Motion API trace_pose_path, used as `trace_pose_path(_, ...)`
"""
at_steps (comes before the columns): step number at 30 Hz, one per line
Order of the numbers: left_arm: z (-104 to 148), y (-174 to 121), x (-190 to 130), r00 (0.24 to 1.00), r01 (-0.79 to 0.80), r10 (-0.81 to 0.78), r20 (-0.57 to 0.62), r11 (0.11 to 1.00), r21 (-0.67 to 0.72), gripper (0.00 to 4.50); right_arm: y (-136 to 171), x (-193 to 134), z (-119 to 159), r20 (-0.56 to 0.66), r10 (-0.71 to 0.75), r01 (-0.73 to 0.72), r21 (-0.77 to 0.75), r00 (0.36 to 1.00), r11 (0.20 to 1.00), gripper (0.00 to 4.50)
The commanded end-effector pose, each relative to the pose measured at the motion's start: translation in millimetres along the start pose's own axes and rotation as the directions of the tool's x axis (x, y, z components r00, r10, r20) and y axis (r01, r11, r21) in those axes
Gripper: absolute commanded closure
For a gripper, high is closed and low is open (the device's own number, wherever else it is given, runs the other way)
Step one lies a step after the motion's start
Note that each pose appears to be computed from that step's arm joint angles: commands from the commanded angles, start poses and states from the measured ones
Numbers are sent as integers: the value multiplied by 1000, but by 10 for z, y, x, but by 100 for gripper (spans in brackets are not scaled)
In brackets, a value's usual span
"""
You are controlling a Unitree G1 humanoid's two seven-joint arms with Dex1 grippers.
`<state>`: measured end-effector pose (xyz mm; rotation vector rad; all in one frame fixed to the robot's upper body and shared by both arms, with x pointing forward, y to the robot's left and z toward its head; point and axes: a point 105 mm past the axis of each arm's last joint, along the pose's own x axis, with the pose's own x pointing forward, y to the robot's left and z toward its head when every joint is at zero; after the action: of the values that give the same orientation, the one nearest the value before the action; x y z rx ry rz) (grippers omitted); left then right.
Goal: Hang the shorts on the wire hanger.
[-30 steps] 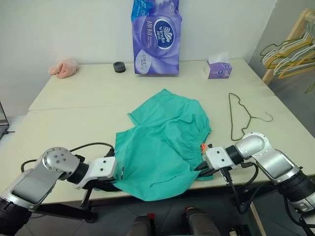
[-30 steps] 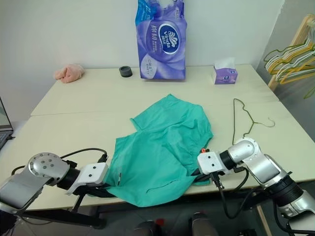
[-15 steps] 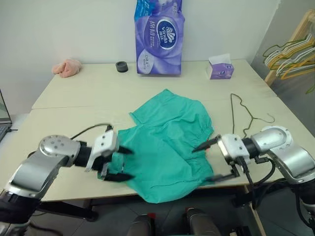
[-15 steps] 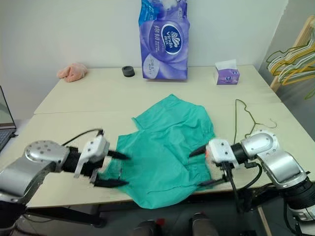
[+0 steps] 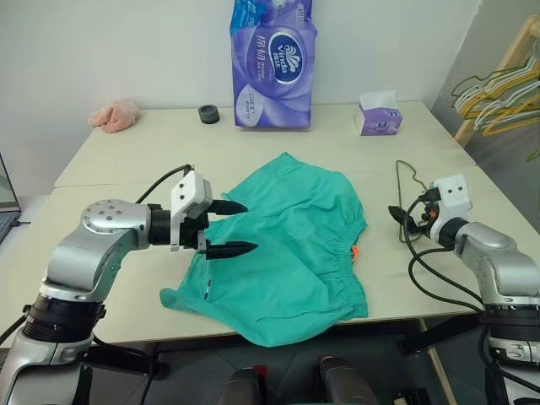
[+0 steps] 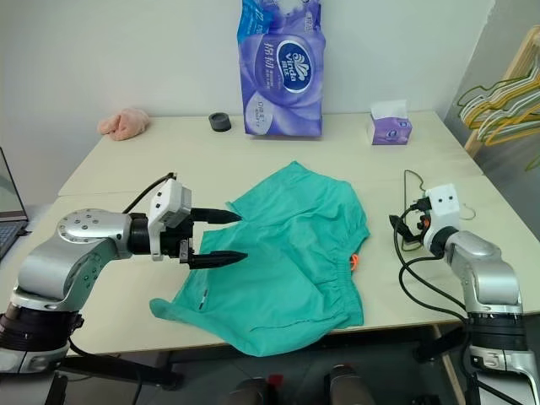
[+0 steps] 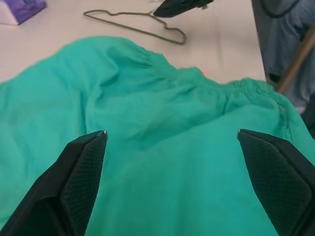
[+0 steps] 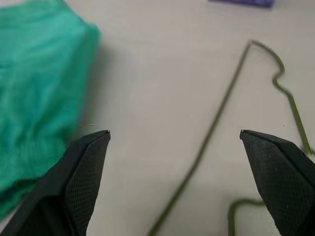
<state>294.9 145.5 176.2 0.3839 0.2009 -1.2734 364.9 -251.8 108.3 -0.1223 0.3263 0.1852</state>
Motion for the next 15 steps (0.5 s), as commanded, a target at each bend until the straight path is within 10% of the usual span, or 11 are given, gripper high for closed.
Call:
trace_pose_path(1, 102, 19, 54, 999, 33, -33, 10, 997, 69, 3, -167, 76, 35, -13, -82, 82, 14, 997, 997, 0)
trace_pose_path(15, 59, 42, 97, 999, 47, -47, 0, 993, 106, 1, -342, 240, -502, -290, -70, 112, 131, 954, 985, 17)
